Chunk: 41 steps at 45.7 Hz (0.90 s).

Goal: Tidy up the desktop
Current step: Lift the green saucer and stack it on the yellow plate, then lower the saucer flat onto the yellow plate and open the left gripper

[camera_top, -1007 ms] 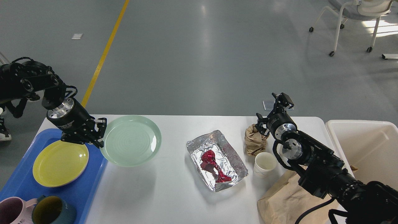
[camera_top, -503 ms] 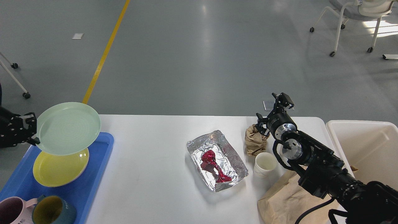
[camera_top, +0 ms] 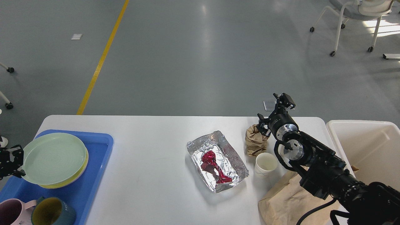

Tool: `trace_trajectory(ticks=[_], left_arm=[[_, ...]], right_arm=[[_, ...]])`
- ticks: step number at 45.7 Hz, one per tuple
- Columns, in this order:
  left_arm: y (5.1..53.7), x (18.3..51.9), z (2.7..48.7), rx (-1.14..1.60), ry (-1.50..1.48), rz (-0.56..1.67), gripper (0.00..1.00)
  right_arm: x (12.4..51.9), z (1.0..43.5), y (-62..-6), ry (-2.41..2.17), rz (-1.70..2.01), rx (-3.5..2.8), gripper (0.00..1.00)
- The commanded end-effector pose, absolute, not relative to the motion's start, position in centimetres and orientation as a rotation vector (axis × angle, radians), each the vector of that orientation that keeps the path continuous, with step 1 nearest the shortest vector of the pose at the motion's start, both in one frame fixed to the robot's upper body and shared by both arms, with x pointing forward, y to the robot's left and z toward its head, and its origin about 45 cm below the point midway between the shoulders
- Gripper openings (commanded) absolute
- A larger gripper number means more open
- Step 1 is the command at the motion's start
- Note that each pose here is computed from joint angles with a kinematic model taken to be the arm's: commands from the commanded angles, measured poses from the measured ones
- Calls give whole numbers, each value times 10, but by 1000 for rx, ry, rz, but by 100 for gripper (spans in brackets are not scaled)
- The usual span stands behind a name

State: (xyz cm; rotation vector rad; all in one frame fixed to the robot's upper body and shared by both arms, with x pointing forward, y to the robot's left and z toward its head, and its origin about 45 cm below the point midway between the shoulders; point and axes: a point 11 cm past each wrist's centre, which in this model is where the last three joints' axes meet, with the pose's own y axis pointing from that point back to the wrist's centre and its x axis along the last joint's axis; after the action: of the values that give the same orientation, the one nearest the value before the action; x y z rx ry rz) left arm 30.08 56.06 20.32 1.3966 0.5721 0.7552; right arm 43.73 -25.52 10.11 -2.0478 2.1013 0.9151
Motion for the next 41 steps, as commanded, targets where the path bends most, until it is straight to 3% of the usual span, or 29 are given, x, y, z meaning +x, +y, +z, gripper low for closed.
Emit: trace_trajectory(ticks=[1,41], left_arm=[[568,296,196,1427,568,780,0],[556,317,179,1489,489,856,3]], right_arm=[[437,101,-255,2101,915,-2048,100],[437,101,-255,2101,915,-2048,100]])
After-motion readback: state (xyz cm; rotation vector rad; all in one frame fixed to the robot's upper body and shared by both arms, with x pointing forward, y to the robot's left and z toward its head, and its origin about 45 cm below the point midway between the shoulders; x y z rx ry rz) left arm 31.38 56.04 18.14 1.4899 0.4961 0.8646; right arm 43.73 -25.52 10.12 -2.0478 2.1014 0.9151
